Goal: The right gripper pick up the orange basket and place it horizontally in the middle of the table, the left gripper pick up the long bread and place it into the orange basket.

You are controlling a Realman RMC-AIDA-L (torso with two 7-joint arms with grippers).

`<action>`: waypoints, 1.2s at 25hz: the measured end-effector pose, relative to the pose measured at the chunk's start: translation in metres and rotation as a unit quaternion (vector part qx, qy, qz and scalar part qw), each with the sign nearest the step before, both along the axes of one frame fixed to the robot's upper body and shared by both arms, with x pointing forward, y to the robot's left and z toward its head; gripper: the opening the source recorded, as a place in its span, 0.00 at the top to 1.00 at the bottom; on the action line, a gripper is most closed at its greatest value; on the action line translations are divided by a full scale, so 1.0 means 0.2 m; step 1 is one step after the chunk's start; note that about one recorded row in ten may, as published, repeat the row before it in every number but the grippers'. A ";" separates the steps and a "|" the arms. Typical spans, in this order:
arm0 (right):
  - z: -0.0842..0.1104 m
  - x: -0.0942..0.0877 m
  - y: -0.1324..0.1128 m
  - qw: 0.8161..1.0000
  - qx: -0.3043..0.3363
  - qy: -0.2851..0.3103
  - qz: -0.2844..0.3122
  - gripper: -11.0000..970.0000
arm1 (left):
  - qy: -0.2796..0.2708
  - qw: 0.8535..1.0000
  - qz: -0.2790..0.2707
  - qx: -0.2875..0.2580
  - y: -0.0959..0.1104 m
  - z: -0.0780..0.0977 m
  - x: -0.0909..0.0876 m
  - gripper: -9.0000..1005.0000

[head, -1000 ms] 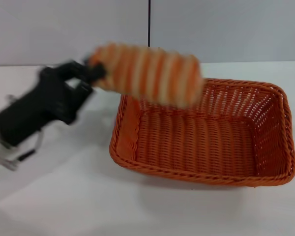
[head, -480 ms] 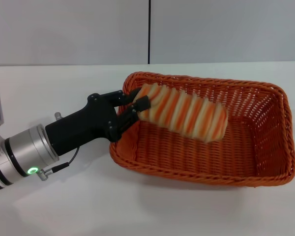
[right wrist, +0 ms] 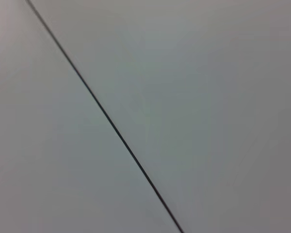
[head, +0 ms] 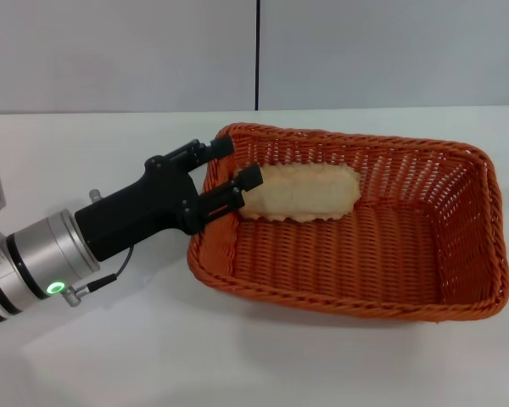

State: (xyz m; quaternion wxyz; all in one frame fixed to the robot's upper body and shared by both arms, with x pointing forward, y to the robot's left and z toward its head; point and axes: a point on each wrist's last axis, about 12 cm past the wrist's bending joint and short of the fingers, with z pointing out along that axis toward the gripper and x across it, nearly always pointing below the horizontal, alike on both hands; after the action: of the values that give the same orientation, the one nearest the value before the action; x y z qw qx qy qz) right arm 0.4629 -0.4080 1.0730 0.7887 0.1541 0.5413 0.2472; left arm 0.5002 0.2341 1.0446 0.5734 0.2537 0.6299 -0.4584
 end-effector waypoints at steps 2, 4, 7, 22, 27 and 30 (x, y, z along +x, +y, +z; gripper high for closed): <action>0.04 0.04 -0.03 1.000 -0.020 -0.002 -0.002 0.56 | -0.003 1.000 0.002 -0.001 0.01 0.01 0.00 0.40; 0.07 0.07 -0.05 0.999 -0.032 -0.001 0.002 0.56 | -0.010 1.000 0.006 -0.006 0.02 0.02 0.01 0.35; 0.06 0.08 -0.04 1.000 -0.028 -0.003 0.002 0.56 | -0.031 0.998 0.041 -0.024 0.07 0.03 -0.01 0.27; -0.08 -0.10 -0.01 0.997 0.003 0.002 -0.083 0.56 | -0.174 0.878 0.430 -0.117 0.63 0.08 -0.34 0.16; -0.10 -0.15 -0.03 0.994 0.002 0.010 -0.108 0.56 | -0.199 0.835 0.505 -0.091 0.67 0.05 -0.43 0.16; -0.10 -0.15 -0.03 0.994 0.002 0.009 -0.108 0.56 | -0.208 0.825 0.519 -0.081 0.67 0.04 -0.44 0.16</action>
State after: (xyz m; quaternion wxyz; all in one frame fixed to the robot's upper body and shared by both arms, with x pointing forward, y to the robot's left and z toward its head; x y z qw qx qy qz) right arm 0.4337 -0.4141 1.0523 0.8055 0.2159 0.5282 0.1599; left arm 0.4131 0.3671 1.0534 0.8625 -0.0688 0.4951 -0.0783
